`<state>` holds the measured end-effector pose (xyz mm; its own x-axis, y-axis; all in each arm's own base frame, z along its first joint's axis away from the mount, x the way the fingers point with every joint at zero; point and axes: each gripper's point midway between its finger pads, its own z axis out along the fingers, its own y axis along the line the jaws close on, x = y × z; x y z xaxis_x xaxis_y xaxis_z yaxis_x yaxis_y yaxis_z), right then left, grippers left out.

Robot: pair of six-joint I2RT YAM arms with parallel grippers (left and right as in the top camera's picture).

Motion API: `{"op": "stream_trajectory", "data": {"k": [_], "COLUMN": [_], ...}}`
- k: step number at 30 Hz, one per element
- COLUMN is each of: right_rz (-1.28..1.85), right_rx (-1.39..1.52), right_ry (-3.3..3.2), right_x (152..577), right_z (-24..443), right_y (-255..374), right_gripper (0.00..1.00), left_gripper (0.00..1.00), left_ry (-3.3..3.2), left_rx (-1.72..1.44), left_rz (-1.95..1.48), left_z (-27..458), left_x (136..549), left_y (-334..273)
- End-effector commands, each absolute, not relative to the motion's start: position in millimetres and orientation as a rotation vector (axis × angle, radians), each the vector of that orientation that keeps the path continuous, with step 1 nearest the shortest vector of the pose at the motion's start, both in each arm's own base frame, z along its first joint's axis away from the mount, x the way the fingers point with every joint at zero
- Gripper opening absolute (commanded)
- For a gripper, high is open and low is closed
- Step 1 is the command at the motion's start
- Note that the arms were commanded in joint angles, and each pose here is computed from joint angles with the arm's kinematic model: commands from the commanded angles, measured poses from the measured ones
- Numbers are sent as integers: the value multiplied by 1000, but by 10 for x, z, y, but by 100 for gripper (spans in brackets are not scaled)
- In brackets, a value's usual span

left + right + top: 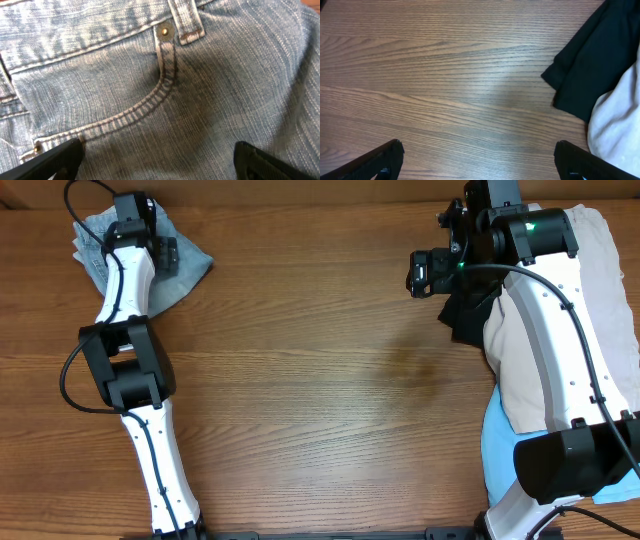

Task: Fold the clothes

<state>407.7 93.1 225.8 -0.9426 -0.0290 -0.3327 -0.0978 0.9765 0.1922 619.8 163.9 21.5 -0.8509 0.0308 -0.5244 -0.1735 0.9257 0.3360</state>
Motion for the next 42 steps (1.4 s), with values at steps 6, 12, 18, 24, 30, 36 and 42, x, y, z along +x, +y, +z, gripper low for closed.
{"op": "stream_trajectory", "data": {"k": [6, 12, 18, 24, 30, 36, 42], "right_rz": [322, 325, 319, 318, 318, 318, 318], "right_rx": [-102, -100, -105, -110, -110, -109, -109], "right_ry": [2754, 2754, 2750, 2749, 2750, 2750, 2748], "right_x": [4085, 4085, 4093, 4095, 4093, 4093, 4096], "right_z": [2377, 2378, 2380, 2381, 2380, 2380, 2381], "right_y": [958, 961, 955, 955, 955, 955, 956], "right_gripper": [100, 100, 100, 100, 100, 100, 100], "left_gripper": [100, 100, 98, 93, 93, 95, 100], "left_ry": [2842, 3012, 3111, 3236, 3291, 3263, 3166], "left_rx": [-53, -364, -507, -541, -546, -536, -516], "left_rz": [98, -72, -113, -52, -39, 146, 482], "left_z": [-18, 413, 289, 123, -144, -327, -284], "left_x": [5799, 5247, 4977, 4672, 4541, 4558, 4651], "left_y": [745, 568, 605, 694, 720, 946, 1406]}}
